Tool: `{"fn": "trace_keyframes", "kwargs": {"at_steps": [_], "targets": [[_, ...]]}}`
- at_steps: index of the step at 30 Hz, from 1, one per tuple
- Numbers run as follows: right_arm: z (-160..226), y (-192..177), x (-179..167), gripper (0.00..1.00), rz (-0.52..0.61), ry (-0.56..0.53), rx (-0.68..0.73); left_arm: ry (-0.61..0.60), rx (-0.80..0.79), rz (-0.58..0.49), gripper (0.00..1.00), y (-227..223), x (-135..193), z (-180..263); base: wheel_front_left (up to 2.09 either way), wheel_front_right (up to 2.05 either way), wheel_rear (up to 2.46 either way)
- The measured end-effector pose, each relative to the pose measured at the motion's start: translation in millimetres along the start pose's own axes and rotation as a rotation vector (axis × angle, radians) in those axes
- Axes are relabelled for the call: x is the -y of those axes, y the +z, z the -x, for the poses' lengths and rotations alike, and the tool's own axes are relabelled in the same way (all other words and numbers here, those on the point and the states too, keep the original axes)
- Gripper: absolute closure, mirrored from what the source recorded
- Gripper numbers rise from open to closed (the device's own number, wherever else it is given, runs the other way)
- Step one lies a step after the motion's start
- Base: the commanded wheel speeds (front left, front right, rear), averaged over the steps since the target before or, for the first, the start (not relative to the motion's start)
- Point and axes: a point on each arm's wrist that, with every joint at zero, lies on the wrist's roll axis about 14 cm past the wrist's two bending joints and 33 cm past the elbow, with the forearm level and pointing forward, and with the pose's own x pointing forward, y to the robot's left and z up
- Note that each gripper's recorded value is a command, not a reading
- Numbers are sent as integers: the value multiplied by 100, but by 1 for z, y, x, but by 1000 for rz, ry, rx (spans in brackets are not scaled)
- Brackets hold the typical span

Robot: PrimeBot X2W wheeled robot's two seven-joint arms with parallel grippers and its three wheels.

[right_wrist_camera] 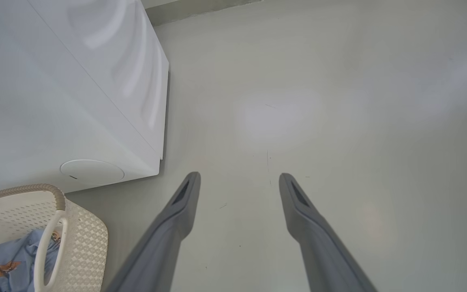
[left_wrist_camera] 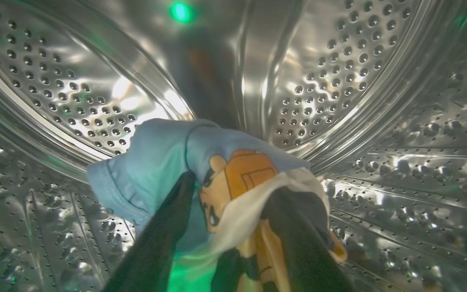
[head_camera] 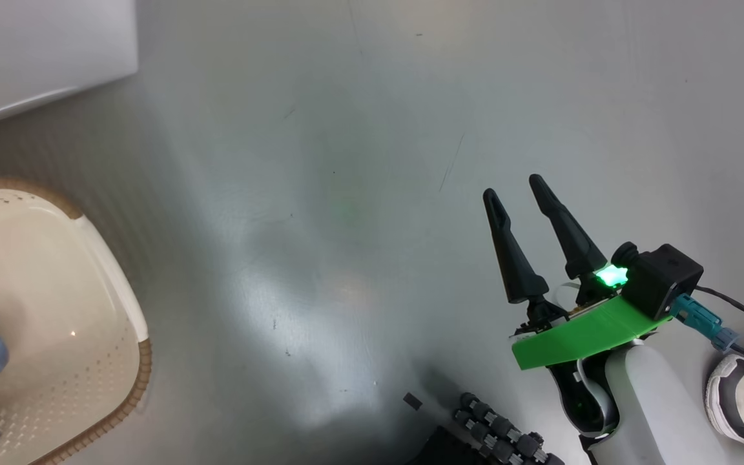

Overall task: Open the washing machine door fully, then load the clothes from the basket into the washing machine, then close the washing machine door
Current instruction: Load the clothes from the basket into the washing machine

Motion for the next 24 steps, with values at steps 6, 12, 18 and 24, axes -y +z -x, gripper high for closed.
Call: {"fn": "trace_keyframes", "kwargs": {"at_steps": [6,12,18,24], "targets": [[-1,5,0,0,7,3,15,-7,4,0,0,5,0,4,0,0,0],[-4,13,-1,0,17,7,40,-15,-6,17,0,1,3,16,0,0,0],[-7,26,-8,0,34,29,80,-42,-45,11,0,-7,11,40,0,0,0],[-8,43,-20,0,45,64,128,-80,-89,44,0,-14,28,73,0,0,0]]}}
